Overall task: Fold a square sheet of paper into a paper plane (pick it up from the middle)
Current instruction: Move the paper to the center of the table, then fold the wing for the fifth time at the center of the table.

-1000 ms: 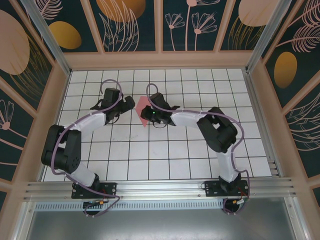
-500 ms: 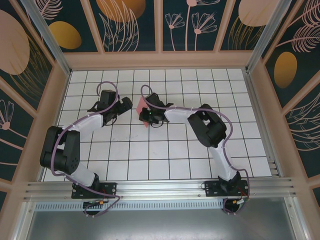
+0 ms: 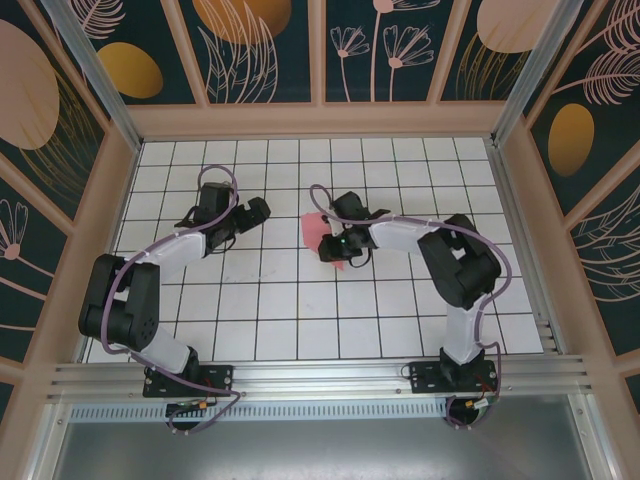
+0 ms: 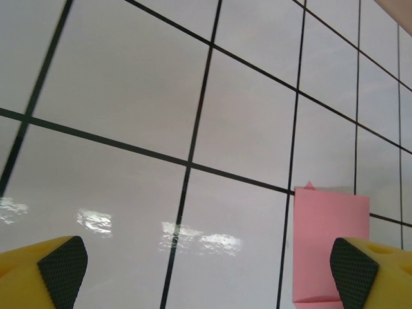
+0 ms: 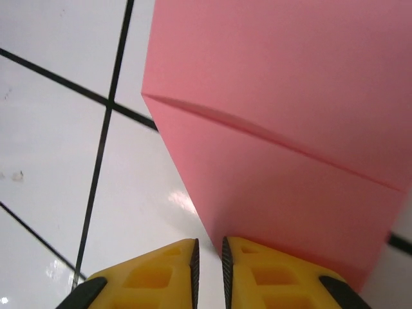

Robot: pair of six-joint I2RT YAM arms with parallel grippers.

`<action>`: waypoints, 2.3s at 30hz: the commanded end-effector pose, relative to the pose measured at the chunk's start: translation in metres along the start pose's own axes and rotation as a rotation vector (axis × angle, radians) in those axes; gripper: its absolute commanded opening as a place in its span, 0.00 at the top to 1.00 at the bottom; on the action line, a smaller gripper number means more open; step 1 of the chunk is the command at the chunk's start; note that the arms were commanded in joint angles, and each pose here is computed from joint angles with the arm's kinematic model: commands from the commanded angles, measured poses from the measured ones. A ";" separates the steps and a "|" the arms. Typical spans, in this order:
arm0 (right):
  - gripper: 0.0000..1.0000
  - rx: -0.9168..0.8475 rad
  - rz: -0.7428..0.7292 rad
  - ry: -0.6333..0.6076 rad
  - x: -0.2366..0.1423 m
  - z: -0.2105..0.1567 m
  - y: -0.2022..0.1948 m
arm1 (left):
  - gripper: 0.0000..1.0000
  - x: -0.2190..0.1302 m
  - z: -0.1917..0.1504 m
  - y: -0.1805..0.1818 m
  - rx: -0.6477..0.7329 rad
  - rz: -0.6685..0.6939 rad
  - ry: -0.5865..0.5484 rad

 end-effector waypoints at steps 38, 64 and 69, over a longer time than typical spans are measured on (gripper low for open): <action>0.76 0.723 0.001 -0.280 0.005 -0.035 -0.038 | 0.04 0.019 -0.072 -0.041 -0.141 -0.359 0.385; 0.76 0.756 0.141 -0.261 0.006 -0.061 -0.046 | 0.30 0.060 -0.112 -0.058 -0.127 -0.278 0.540; 0.76 0.779 0.136 -0.275 0.004 -0.060 -0.055 | 0.31 0.064 -0.116 -0.059 -0.125 -0.280 0.562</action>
Point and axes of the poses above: each hand's point on the last joint's axis, 136 mm out from that joint toward the fingers, its own x axis out along the fingers, its own y axis along the line the jaws close on, z = x × y, the point moved 6 cm from there along -x, back along the fingers, and after that the axes turned 11 degrees about -x, right-handed, at the moved point
